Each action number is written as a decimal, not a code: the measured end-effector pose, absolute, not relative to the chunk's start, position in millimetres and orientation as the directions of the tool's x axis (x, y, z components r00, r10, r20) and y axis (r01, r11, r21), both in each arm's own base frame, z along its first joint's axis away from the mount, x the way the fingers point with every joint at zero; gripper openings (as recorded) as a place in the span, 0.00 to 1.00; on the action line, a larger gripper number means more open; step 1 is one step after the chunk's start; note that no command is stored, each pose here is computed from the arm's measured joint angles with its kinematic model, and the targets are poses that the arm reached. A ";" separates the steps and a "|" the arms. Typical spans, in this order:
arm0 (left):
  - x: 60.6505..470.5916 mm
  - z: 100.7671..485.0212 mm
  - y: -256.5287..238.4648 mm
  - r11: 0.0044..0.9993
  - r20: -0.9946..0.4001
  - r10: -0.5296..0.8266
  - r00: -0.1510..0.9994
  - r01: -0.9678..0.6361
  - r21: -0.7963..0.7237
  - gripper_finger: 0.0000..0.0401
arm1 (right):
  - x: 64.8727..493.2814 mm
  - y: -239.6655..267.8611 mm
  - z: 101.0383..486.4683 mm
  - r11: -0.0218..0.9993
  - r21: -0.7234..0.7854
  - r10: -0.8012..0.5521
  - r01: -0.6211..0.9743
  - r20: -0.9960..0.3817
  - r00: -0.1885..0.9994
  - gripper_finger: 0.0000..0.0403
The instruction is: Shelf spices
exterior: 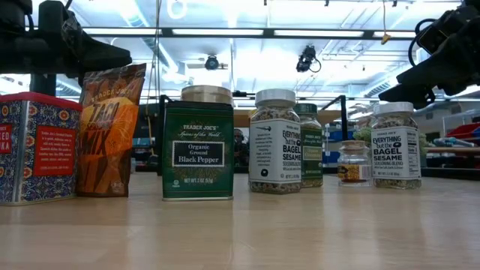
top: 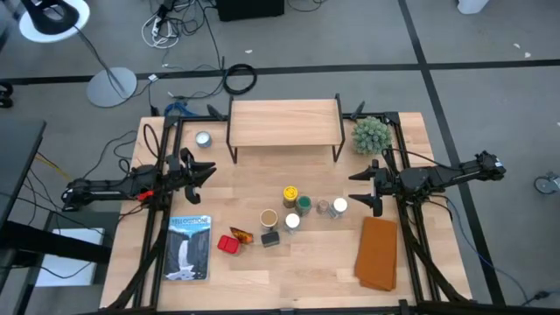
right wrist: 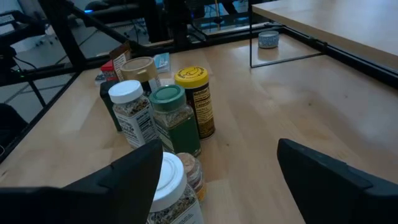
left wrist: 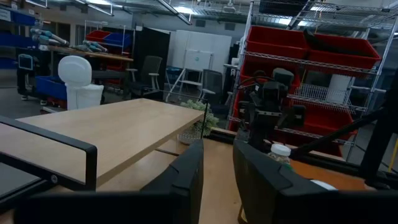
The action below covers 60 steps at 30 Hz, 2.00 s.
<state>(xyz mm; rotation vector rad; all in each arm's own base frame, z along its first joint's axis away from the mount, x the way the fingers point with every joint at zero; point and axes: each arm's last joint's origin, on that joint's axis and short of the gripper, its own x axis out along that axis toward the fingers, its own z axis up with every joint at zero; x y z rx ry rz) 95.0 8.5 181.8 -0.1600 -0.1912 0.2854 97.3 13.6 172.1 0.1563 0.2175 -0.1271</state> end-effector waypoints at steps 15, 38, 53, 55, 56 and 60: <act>95.0 181.9 8.5 0.947 0.164 0.294 0.941 -0.264 -0.183 0.23 | 97.3 13.6 172.1 0.980 0.140 -0.108 0.142 -0.224 0.969 0.79; 95.0 181.9 8.5 0.947 0.164 0.294 0.942 -0.264 -0.183 0.23 | 97.3 13.6 172.0 0.980 0.140 -0.109 0.142 -0.224 0.968 0.79; 95.0 181.8 8.5 0.932 0.165 0.294 0.942 -0.244 -0.267 0.23 | 97.3 13.6 171.9 0.980 0.140 -0.109 0.143 -0.225 0.968 0.79; 95.2 181.8 8.0 0.934 0.165 0.274 0.947 -0.222 -0.279 0.23 | 97.3 13.6 172.0 0.980 0.140 -0.108 0.142 -0.224 0.968 0.79; 95.5 181.8 7.4 0.941 0.165 0.254 0.953 -0.203 -0.271 0.23 | 97.3 13.6 172.0 0.980 0.140 -0.109 0.142 -0.224 0.969 0.79; 98.1 179.2 4.6 0.965 0.136 0.160 0.978 -0.126 -0.230 0.23 | 97.3 13.6 172.0 0.980 0.140 -0.108 0.142 -0.224 0.968 0.79</act>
